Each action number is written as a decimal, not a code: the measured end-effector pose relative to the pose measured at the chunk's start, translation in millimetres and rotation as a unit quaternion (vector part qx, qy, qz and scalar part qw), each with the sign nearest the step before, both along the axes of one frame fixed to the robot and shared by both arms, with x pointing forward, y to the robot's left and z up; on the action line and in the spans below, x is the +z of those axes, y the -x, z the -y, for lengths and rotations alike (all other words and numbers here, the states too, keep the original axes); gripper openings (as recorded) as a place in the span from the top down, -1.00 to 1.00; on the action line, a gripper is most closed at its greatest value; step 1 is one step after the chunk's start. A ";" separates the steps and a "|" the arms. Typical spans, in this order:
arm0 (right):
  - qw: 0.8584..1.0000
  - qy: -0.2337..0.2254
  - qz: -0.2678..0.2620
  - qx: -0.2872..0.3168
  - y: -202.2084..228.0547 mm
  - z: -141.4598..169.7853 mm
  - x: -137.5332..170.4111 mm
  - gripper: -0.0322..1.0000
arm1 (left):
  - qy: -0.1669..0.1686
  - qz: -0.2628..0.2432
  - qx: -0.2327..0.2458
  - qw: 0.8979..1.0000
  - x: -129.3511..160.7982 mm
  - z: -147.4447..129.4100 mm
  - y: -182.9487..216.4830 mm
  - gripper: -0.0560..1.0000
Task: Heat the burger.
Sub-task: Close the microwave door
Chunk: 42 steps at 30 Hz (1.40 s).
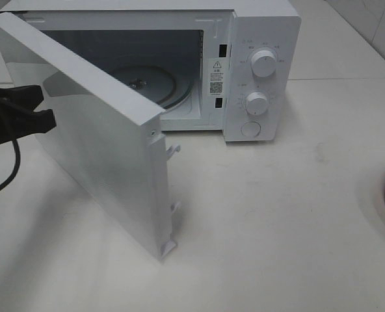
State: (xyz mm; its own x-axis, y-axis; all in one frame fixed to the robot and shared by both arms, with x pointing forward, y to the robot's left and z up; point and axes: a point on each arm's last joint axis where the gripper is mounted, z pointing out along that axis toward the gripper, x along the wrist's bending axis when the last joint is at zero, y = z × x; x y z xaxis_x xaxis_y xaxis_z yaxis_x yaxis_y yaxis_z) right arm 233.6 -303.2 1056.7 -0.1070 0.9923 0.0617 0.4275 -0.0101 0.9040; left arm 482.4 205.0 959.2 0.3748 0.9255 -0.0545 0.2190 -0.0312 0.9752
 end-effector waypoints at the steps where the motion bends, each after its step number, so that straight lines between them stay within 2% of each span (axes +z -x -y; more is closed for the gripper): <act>1: 1.000 0.000 0.000 0.000 0.0 0.0 0.0 -0.50 | -0.001 -0.001 0.003 1.000 -0.5 3.4 -1.8 0.89; 5: 1.000 0.000 0.000 0.000 0.0 0.0 0.0 -0.50 | -0.014 -0.006 0.007 1.000 -3.6 23.2 -10.1 0.89; 13: 1.000 0.000 0.000 0.000 0.0 0.0 0.0 -0.50 | -0.011 -0.014 0.041 0.999 -7.2 52.2 -25.1 0.89; 19: 1.000 0.000 0.000 0.000 0.0 0.0 0.0 -0.50 | -0.017 -0.009 0.049 0.999 -6.5 74.4 -36.2 0.89; 24: 1.000 0.000 0.000 0.000 0.0 0.0 0.0 -0.50 | -0.020 -0.020 0.061 0.998 -7.2 85.7 -47.0 0.89; 32: 1.000 0.000 0.000 0.000 0.0 0.0 0.0 -0.50 | -0.006 -0.022 0.092 0.995 -2.8 99.5 -71.8 0.89; 36: 1.000 0.000 0.000 0.000 0.0 0.0 0.0 -0.50 | -0.003 -0.060 0.077 0.995 -9.4 114.8 -76.6 0.89; 42: 1.000 0.000 0.000 0.000 0.0 0.0 0.0 -0.50 | 0.002 -0.084 0.076 0.994 -13.9 126.1 -83.6 0.89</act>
State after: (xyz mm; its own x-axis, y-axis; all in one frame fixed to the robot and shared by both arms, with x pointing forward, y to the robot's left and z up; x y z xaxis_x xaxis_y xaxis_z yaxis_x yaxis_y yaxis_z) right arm 233.6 -303.2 1056.7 -0.1070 0.9923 0.0617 0.4275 -0.0101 0.9040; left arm 566.1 78.9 945.3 0.2156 0.9705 -0.1077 0.3799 0.0183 0.9248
